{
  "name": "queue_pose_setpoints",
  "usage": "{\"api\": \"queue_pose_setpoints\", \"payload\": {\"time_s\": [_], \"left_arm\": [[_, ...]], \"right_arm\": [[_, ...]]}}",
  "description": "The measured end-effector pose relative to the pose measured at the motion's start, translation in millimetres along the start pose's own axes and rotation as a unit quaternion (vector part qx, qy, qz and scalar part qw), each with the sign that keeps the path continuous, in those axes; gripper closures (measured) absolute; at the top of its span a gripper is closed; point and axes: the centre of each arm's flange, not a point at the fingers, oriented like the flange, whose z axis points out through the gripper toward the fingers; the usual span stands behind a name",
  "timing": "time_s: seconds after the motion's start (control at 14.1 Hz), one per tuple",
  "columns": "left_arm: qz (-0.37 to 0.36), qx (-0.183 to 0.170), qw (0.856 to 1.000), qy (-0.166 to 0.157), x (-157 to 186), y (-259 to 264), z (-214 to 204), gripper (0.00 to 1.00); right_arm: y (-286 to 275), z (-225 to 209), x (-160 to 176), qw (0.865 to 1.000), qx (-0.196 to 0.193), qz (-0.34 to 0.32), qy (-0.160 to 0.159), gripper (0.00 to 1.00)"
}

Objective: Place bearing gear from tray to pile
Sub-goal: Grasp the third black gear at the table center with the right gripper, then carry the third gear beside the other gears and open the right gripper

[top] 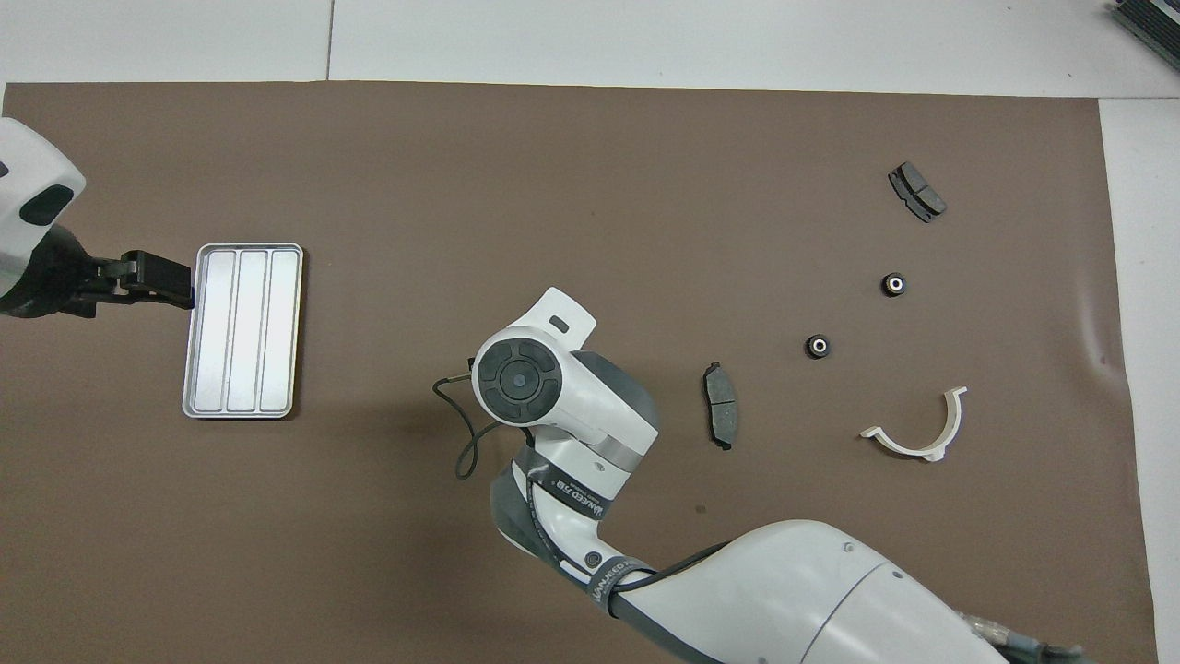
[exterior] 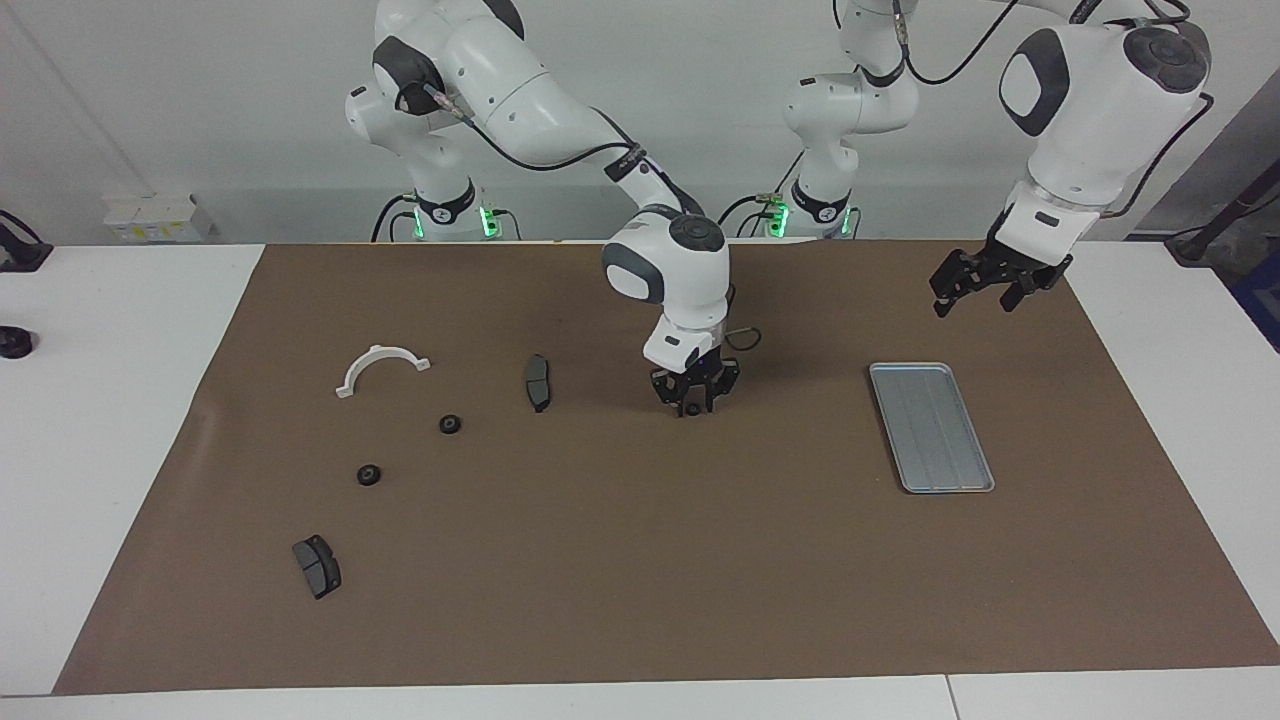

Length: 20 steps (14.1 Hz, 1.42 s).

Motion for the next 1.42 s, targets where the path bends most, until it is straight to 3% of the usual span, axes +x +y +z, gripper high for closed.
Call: {"api": "queue_pose_setpoints", "payload": {"time_s": [0.14,0.28,0.5,0.71,0.92,1.42], "left_arm": [[0.002,0.001,1.0,0.0,0,2,0,0.0],[0.002,0.001,1.0,0.001,0,2,0,0.0],[0.0,0.002,1.0,0.001,0,-1,-1,0.0],[-0.002,0.002,1.0,0.001,0,-2,-1,0.0],[-0.002,0.002,1.0,0.001,0,-3,-1,0.0],[0.062,0.003,0.998,0.006,-2,-2,-6,0.0]], "right_arm": [[0,1,-1,1.0,-0.001,0.002,-0.001,0.56],[-1,0,-1,1.0,-0.001,0.008,0.0,0.77],[1,-3,1,1.0,-0.004,0.009,0.005,0.77],[34,-22,28,0.999,-0.011,0.034,0.025,0.77],[110,-45,62,0.997,-0.028,0.055,0.042,0.77],[280,-39,95,0.996,-0.069,0.052,0.021,0.77]]}}
